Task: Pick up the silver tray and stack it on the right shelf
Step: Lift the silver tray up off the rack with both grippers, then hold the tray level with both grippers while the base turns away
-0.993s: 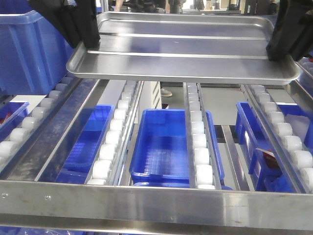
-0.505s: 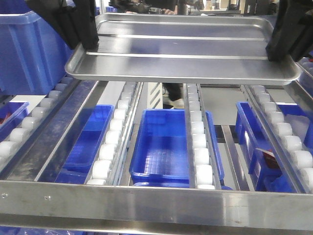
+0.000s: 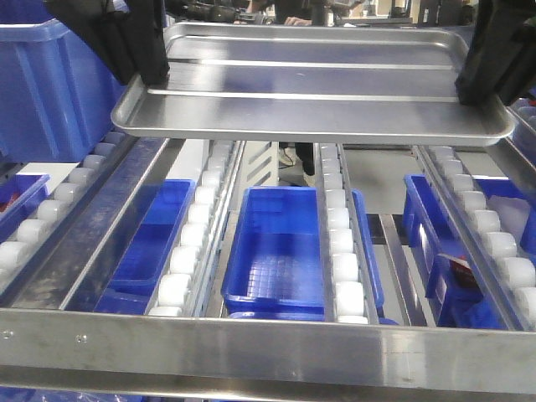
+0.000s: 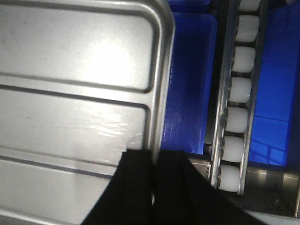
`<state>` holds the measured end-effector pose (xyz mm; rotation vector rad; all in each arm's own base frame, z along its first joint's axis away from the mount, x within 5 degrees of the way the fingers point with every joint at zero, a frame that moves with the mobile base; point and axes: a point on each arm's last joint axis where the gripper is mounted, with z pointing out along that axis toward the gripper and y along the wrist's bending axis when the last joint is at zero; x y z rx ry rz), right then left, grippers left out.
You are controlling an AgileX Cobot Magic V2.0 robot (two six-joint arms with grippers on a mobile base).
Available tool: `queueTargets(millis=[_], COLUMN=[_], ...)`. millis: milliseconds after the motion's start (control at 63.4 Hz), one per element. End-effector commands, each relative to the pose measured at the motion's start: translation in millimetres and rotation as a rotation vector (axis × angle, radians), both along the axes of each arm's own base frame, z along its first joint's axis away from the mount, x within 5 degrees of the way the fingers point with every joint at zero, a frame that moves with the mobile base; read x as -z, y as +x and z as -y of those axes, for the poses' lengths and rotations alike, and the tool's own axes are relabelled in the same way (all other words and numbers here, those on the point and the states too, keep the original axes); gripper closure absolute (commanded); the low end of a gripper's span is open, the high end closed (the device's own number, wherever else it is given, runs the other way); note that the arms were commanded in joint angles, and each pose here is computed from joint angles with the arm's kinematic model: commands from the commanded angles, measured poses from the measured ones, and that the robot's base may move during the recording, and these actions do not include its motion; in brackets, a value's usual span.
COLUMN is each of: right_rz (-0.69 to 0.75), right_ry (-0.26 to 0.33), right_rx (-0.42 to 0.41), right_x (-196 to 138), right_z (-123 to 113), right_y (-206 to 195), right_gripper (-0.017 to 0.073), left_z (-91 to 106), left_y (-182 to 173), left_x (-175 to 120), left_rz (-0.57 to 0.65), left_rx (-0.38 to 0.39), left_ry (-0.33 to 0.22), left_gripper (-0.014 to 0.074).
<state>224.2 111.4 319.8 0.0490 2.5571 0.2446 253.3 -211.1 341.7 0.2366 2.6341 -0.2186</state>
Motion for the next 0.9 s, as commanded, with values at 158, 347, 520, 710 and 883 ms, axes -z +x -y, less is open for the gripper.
queueTargets(millis=[158, 347, 520, 710, 883], right_rz=[0.084, 0.084, 0.084, 0.084, 0.084], right_ry=[-0.031, -0.031, -0.031, -0.031, -0.031], right_rx=[-0.018, -0.018, -0.018, -0.018, -0.018], right_x=[-18.6, -18.6, -18.6, -18.6, -18.6], right_z=[6.2, 6.2, 6.2, 6.2, 6.2], right_y=[-1.3, -1.3, -1.3, -1.3, -1.3], right_gripper=[0.0503, 0.0503, 0.0503, 0.0503, 0.0503], left_z=[-9.7, -9.7, -9.7, -9.7, -9.7], left_y=[-2.3, -2.3, -2.3, -2.3, -2.3], left_x=[-24.0, -24.0, -24.0, -24.0, -24.0], left_rz=[0.095, 0.095, 0.095, 0.095, 0.095], left_rx=[-0.003, -0.003, -0.003, -0.003, -0.003], left_ry=[0.000, 0.000, 0.000, 0.000, 0.000], left_gripper=[0.0687, 0.0687, 0.0687, 0.0687, 0.0687])
